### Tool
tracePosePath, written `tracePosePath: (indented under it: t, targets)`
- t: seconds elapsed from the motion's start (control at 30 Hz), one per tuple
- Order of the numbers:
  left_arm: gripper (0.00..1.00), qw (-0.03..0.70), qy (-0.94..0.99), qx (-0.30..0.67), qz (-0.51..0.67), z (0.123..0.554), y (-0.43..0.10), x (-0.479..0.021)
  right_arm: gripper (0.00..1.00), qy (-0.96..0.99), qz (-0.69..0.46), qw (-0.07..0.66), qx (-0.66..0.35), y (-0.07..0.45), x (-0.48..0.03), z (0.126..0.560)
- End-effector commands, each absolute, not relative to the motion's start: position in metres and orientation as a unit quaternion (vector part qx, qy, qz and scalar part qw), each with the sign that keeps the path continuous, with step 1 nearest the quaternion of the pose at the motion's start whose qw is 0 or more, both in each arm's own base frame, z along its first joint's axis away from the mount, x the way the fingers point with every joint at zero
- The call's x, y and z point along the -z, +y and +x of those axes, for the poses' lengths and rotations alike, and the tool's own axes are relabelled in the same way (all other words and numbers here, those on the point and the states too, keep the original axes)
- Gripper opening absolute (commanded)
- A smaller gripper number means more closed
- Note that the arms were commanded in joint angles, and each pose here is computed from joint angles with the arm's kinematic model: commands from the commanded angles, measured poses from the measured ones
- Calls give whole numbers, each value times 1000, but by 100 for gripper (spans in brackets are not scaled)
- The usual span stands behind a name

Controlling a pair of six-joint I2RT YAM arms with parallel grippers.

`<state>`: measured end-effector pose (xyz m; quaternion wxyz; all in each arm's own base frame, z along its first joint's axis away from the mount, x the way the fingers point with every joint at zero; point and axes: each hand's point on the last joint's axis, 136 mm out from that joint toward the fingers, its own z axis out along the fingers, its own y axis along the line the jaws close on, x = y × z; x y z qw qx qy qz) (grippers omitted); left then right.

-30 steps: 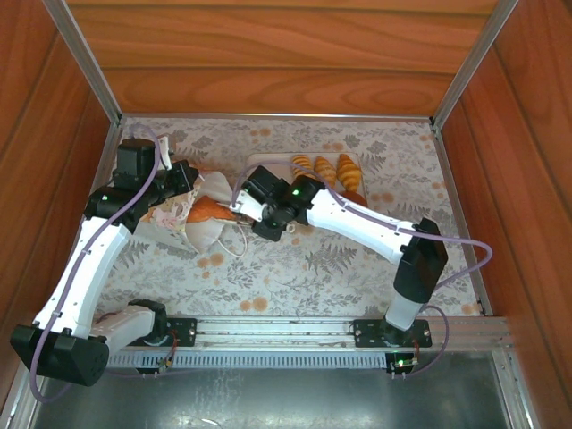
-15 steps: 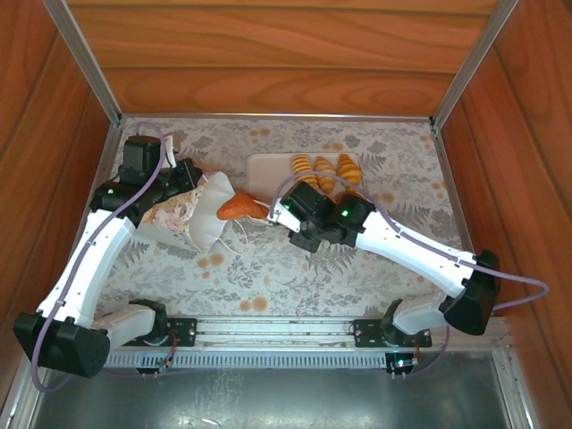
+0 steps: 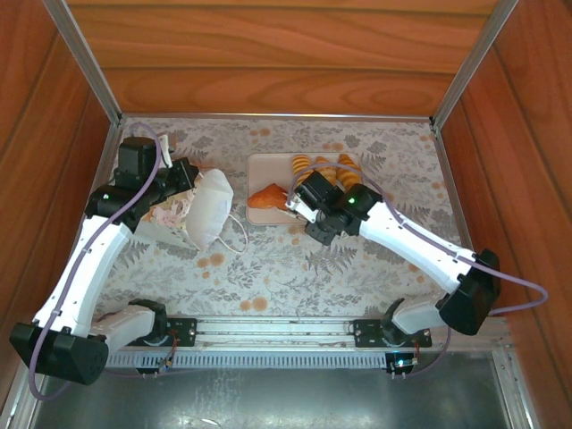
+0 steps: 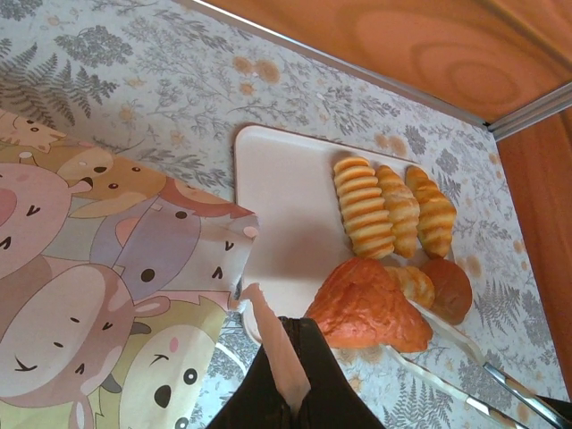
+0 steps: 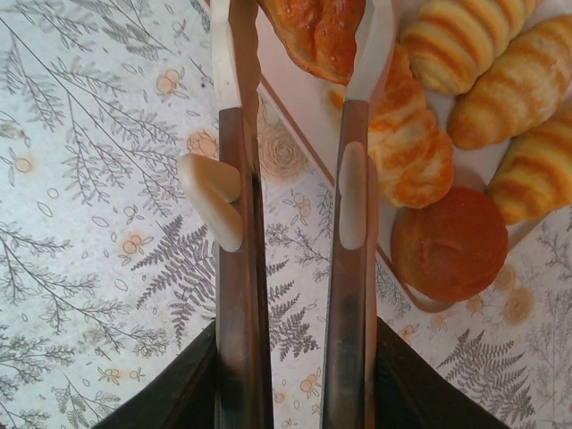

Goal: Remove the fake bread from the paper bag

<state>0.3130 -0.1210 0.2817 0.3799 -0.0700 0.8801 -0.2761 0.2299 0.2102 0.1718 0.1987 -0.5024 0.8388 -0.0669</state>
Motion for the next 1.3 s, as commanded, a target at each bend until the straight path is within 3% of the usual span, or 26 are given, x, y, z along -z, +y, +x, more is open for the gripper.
tracePosePath:
  t: [0.0,0.7,1.27]
  targets:
    - [0,386,876,285,-57,315,-126,-288,39,842,-500,188,79,207,-165,235]
    - [0,389,874,285,-56,315,-126,-291,42,821,-534,165,114,221,-140,262]
    - [0,389,876,281,-56,313,-125,-288,56,824,-530,172,100,229,-149,269]
